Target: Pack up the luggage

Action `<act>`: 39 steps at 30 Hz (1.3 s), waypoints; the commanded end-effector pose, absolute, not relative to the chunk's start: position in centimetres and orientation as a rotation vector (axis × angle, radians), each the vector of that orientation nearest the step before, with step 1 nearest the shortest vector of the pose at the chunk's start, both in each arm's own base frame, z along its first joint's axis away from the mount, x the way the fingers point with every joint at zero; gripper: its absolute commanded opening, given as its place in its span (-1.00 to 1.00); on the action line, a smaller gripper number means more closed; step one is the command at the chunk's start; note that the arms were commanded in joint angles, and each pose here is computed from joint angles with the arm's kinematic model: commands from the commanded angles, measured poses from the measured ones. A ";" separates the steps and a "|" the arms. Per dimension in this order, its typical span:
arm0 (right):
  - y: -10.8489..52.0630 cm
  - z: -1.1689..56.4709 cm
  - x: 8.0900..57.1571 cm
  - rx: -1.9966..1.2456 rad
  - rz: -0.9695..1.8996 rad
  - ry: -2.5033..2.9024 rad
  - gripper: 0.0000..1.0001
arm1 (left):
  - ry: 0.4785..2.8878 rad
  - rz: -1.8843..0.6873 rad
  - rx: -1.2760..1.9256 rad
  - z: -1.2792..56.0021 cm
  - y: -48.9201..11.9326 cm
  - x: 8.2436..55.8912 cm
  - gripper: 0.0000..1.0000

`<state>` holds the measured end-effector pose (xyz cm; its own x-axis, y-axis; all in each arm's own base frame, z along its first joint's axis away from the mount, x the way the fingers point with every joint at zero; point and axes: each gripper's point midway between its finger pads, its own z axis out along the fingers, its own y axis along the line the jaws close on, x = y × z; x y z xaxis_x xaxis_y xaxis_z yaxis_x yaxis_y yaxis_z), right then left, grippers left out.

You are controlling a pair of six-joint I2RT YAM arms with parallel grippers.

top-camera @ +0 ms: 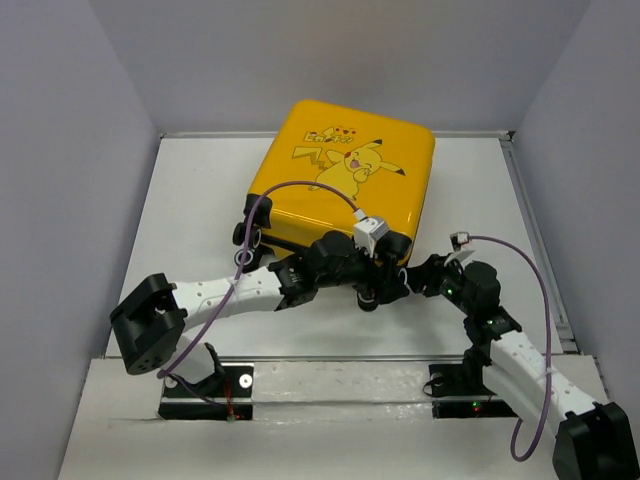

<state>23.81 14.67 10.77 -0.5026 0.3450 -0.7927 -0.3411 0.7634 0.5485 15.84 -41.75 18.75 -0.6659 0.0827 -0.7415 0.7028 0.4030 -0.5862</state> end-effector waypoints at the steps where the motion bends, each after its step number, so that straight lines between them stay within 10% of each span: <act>1: 15.6 13.8 24.7 -0.091 0.852 1.790 -0.07 | 1.922 -1.341 0.591 22.3 -42.9 16.8 0.89; 19: 15.9 14.6 25.6 -0.160 0.837 1.714 -0.84 | 1.819 -1.438 0.509 24.6 -42.9 16.7 0.37; 39: 20.9 11.5 17.3 -0.178 1.069 1.928 -0.86 | 1.609 -1.492 0.402 33.4 -46.1 20.9 0.29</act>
<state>21.84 16.24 11.26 -0.4359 0.3720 -0.8195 -0.3674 0.7576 0.5394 17.85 -44.07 20.46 -0.7206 -0.0313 -0.6927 0.6220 0.4121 -0.6658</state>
